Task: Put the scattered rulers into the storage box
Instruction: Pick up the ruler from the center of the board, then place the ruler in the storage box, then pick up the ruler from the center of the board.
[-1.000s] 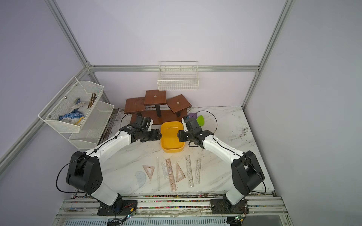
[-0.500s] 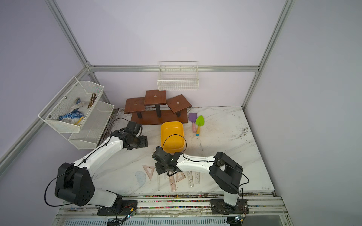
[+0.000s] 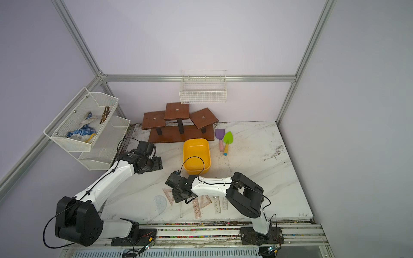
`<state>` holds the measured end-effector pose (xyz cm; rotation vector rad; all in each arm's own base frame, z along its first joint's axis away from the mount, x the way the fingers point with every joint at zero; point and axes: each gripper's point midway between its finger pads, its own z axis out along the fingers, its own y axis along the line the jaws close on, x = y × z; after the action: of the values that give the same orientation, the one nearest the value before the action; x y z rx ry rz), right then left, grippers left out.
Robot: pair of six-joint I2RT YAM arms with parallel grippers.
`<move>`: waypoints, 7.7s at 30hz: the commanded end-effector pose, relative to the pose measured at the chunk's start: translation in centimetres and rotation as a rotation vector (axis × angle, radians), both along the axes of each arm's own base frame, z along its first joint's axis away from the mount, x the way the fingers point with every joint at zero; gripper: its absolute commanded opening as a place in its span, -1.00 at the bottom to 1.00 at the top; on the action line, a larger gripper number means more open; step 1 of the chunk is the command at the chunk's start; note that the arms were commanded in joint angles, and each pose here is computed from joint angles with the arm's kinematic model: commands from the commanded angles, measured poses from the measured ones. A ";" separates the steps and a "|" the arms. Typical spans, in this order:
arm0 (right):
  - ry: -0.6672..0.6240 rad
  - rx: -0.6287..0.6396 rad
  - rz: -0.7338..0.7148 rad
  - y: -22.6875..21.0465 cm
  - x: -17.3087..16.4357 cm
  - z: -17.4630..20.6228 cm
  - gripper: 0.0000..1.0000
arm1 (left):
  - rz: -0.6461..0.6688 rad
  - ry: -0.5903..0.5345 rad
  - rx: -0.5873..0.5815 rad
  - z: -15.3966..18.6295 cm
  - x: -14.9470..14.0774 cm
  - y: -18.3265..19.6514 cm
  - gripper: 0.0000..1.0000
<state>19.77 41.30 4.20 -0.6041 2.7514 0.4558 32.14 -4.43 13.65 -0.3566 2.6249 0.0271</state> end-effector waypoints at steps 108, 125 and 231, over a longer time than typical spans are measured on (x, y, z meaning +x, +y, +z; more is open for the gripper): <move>-0.209 -0.003 -0.368 -6.4 26.4 4.1 -1.00 | -0.184 -0.101 -0.388 1.0 8.2 -6.8 0.70; -0.159 0.015 -0.338 -6.6 24.1 5.0 -1.00 | -0.184 -0.099 -0.402 0.9 7.9 -6.9 0.70; 0.154 0.410 -0.053 -9.5 2.2 -1.4 -0.20 | -0.455 0.461 -0.586 -11.2 -10.1 -18.2 0.36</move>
<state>22.15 31.78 3.34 -0.4264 2.6668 1.0429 22.54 -22.89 3.73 0.1132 3.0257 -0.9414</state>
